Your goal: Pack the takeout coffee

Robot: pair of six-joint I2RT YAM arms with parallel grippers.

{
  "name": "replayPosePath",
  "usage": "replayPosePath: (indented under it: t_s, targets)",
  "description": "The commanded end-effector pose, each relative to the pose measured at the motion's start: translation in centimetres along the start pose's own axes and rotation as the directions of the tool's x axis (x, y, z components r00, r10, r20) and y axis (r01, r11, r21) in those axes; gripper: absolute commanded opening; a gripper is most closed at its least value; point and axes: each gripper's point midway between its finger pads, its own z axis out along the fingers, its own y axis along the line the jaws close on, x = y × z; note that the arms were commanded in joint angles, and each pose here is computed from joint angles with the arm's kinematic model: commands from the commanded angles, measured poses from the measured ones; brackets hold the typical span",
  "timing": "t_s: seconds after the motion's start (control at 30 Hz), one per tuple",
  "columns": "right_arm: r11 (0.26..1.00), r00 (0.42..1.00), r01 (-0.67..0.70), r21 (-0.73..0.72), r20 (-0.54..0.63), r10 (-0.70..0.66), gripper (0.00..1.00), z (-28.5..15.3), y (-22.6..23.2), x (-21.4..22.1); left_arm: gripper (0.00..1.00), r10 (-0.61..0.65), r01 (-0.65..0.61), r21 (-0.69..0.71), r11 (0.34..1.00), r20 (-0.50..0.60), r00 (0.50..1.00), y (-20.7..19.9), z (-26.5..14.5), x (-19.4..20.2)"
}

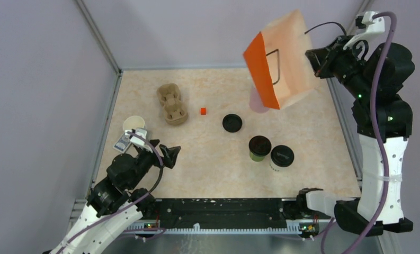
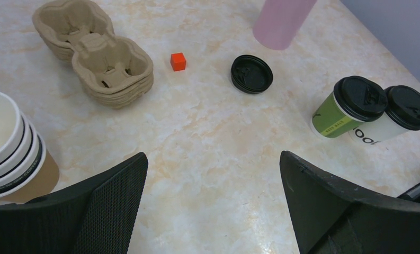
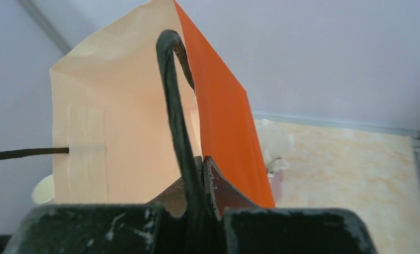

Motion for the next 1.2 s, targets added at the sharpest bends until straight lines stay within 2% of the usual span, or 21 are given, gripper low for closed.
replayPosePath:
  t_s: [0.0,0.17,0.33,0.47,0.6,0.7,0.8,0.97,1.17]
  targets:
    - [0.952,0.997,-0.073,-0.296,0.015,0.081,0.00,-0.6,6.9,0.0,0.99,-0.031,0.037,-0.069,0.997,0.085,0.996,0.9,-0.9,-3.0]
    - [0.884,0.984,-0.145,-0.444,-0.159,0.081,0.00,0.0,14.1,6.3,0.99,-0.057,0.072,-0.106,0.992,0.139,0.989,1.2,-2.4,-6.2]
    - [0.883,0.947,-0.159,-0.442,-0.321,0.010,0.00,0.4,18.0,13.2,0.99,-0.060,0.089,-0.171,0.981,0.168,0.984,2.0,-4.4,-9.7]
    - [0.901,0.910,-0.112,-0.420,-0.408,-0.077,0.00,0.6,19.2,19.1,0.99,-0.049,0.092,-0.190,0.977,0.220,0.974,2.2,-6.0,-12.5]
    - [0.934,0.884,-0.158,-0.319,-0.467,-0.010,0.00,1.2,19.3,23.2,0.99,-0.019,0.058,-0.211,0.976,0.182,0.983,2.1,-4.8,-12.5]
    - [0.937,0.869,-0.216,-0.274,-0.491,0.057,0.00,1.4,19.6,25.3,0.99,-0.016,0.042,-0.234,0.971,0.111,0.994,2.1,-3.2,-11.4]
    - [0.948,0.853,-0.230,-0.222,-0.514,0.086,0.00,1.6,19.2,27.2,0.99,-0.008,0.029,-0.229,0.973,0.092,0.996,2.0,-1.9,-10.4]
    - [0.936,0.855,-0.289,-0.199,-0.494,0.158,0.00,1.6,19.0,27.6,0.99,-0.021,0.032,-0.298,0.954,0.042,0.999,2.9,-0.3,-8.7]
    - [0.925,0.844,-0.341,-0.167,-0.487,0.224,0.02,1.8,19.0,28.0,0.99,-0.036,0.043,-0.292,0.955,0.032,0.999,2.4,1.0,-9.0]
